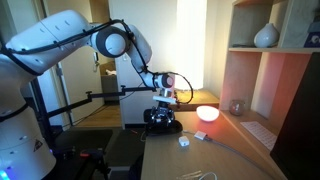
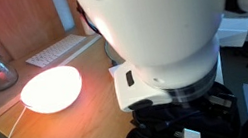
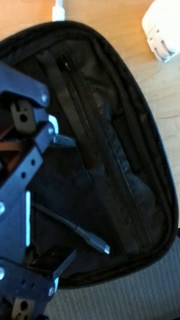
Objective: Remove the black cable from the case and put it on the table
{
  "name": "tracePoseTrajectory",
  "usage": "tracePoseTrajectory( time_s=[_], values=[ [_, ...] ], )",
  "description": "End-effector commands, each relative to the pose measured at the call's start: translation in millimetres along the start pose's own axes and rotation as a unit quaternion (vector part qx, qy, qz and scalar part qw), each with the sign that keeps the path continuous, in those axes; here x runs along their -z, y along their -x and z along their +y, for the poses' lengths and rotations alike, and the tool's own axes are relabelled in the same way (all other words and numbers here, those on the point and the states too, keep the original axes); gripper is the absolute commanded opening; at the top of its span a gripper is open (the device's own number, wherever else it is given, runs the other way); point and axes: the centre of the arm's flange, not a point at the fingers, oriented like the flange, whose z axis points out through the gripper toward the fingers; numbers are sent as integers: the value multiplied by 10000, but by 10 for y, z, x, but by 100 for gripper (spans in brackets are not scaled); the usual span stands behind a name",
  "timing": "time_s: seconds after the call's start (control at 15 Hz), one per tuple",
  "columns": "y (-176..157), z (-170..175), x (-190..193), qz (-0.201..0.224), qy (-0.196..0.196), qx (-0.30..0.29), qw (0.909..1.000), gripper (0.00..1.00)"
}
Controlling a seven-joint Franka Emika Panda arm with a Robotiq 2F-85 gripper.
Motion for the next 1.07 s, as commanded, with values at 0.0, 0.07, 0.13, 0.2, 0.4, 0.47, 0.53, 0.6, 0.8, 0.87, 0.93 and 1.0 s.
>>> tracePoseTrajectory(
  time_s=[0.0,0.07,0.13,0.2,0.4,0.47,0.53,0.6,0.8,0.87,0.93,1.0],
  values=[
    [-98,-52,74,69,248,-541,9982,100],
    [-103,-48,78,68,277,-654,9975,100],
    [-107,-47,79,46,299,-722,9969,100],
    [-106,-64,62,55,282,-795,9964,100],
    [-114,-75,48,22,277,-916,9954,100],
    [-122,-85,35,-2,284,-912,9954,100],
    [-131,-92,23,-44,269,-901,9956,100],
    [-143,-100,1,-75,237,-845,9961,100],
    [-172,-106,-78,-166,145,-757,9969,100],
    [-178,-105,-109,-192,85,-734,9971,100],
    [-178,-111,-124,-199,45,-698,9974,100],
    [-178,-118,-133,-231,72,-715,9971,100]
  ],
)
